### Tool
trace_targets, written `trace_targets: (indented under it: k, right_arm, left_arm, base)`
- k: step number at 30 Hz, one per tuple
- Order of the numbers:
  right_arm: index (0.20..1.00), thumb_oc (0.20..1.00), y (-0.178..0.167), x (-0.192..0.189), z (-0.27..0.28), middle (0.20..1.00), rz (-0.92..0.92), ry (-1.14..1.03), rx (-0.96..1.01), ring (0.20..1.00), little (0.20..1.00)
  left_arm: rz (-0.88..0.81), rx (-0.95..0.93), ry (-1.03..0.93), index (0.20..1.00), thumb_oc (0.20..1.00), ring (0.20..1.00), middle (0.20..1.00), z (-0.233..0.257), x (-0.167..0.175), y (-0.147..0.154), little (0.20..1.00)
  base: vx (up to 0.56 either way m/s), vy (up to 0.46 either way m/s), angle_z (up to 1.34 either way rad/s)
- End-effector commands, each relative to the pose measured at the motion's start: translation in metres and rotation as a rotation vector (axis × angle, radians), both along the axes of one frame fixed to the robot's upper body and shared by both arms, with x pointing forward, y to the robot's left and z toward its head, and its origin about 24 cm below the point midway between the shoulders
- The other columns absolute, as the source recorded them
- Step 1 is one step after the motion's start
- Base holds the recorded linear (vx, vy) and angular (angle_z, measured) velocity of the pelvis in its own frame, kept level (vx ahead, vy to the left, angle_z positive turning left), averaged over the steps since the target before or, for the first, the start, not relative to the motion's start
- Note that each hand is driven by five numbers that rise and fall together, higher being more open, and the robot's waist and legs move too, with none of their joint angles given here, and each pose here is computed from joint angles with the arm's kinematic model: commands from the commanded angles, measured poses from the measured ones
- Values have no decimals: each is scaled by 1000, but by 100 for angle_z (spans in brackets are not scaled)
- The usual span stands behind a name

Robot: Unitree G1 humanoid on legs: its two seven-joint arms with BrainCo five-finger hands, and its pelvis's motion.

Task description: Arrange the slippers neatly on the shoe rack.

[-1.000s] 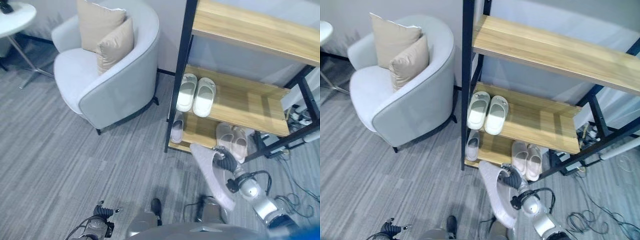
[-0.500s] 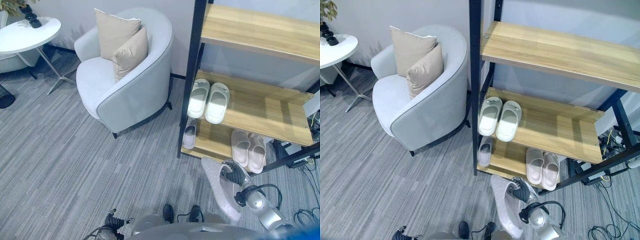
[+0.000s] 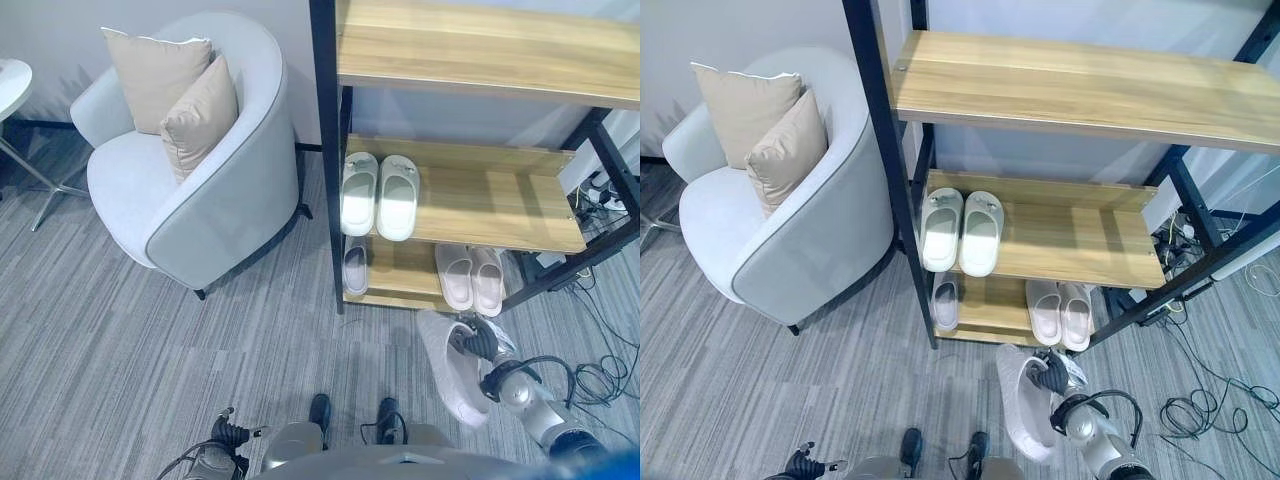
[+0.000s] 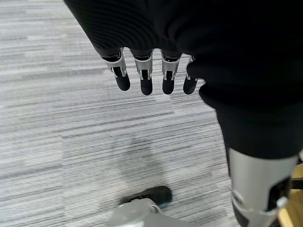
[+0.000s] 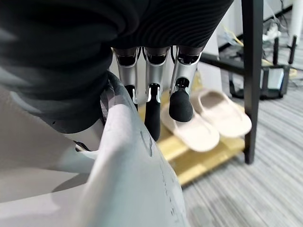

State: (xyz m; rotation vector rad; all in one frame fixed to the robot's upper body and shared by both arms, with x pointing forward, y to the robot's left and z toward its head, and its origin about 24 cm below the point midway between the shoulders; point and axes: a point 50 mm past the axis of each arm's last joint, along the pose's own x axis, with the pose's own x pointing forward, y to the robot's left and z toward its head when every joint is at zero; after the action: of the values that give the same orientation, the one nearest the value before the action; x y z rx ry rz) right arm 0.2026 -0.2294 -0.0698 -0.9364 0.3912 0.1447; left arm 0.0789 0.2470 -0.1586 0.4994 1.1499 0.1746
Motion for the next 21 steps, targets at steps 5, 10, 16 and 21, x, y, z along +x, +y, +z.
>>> trace_targets:
  k: [5, 10, 16, 21]
  right_arm:
    - [200, 200, -6, 56, 44, 200, -20, -213, -48, 200, 200]
    - [200, 200, -10, 94, 81, 200, -34, -342, -69, 200, 200]
    - [200, 200, -6, 153, 201, 200, -47, -778, -27, 200, 200]
    - [200, 200, -3, 169, 277, 200, -66, -1021, 40, 200, 200]
  left_arm:
    - [30, 24, -80, 1000, 1000, 1000, 1000, 7, 20, 8, 1000]
    - [76, 38, -150, 1000, 1000, 1000, 1000, 15, 35, 18, 1000]
    - [129, 68, -279, 1000, 1000, 1000, 1000, 31, 52, 38, 1000]
    - [220, 69, -405, 1000, 1000, 1000, 1000, 46, 67, 52, 1000]
  base:
    - [-214, 21, -8]
    - [-79, 5, -7]
    - [-47, 26, 22]
    - [-6, 56, -10]
